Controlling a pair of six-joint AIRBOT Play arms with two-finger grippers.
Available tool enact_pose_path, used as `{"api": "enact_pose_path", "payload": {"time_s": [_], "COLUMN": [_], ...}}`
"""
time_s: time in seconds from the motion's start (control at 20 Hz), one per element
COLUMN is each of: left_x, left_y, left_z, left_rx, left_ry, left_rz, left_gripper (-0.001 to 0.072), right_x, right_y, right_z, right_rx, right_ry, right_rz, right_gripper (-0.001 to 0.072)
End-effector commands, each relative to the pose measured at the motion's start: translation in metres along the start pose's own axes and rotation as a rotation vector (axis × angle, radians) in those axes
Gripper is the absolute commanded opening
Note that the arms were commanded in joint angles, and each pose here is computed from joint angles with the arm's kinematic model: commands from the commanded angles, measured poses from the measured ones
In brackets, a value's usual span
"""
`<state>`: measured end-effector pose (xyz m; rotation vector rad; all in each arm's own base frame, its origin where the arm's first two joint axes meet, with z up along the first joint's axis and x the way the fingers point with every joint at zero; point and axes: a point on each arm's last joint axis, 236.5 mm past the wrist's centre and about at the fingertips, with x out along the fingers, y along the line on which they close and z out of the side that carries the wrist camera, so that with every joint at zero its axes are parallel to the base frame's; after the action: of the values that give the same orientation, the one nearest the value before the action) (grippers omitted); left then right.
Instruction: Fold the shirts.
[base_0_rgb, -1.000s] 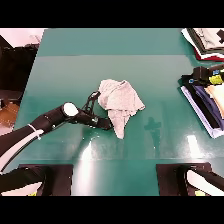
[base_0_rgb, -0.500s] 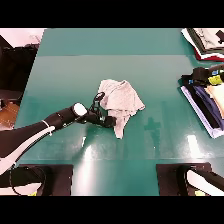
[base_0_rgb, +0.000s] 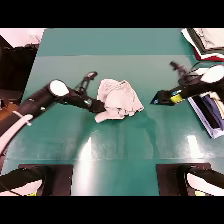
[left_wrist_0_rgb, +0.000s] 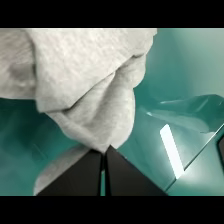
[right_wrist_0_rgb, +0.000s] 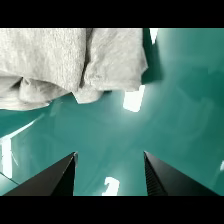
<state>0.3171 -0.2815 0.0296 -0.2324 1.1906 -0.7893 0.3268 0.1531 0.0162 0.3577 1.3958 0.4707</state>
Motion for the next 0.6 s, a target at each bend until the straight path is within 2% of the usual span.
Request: {"api": "enact_pose_path", "payload": {"time_s": [0.0,0.3,0.4,0.5,0.55], "left_x": [-0.031,-0.032,-0.032,-0.032,-0.032], "left_y": [0.014,0.015,0.014,0.014,0.015], "left_z": [-0.006,-0.011,-0.011,-0.011,-0.011], "left_rx": [0.045,0.049,0.049,0.049,0.051], "left_ry": [0.021,0.041,0.042,0.044,0.045], "left_rz": [0.064,0.066,0.066,0.065,0.068], "left_gripper": [0.0022,0.0022,0.0022,0.0022,0.0022], "right_x": [0.063,0.108,0.111,0.108,0.103], "right_y": [0.007,0.003,0.0,0.0,0.003], "right_z": [0.005,0.01,0.01,0.014,0.019], "right_rx": [0.053,0.068,0.074,0.057,0.04], "right_ry": [0.007,0.011,0.016,-0.006,-0.033], "right_rz": [0.045,0.027,0.023,0.017,0.019], "right_gripper": [0.0489,0.0478,0.0329,0.0024,0.0012]}}
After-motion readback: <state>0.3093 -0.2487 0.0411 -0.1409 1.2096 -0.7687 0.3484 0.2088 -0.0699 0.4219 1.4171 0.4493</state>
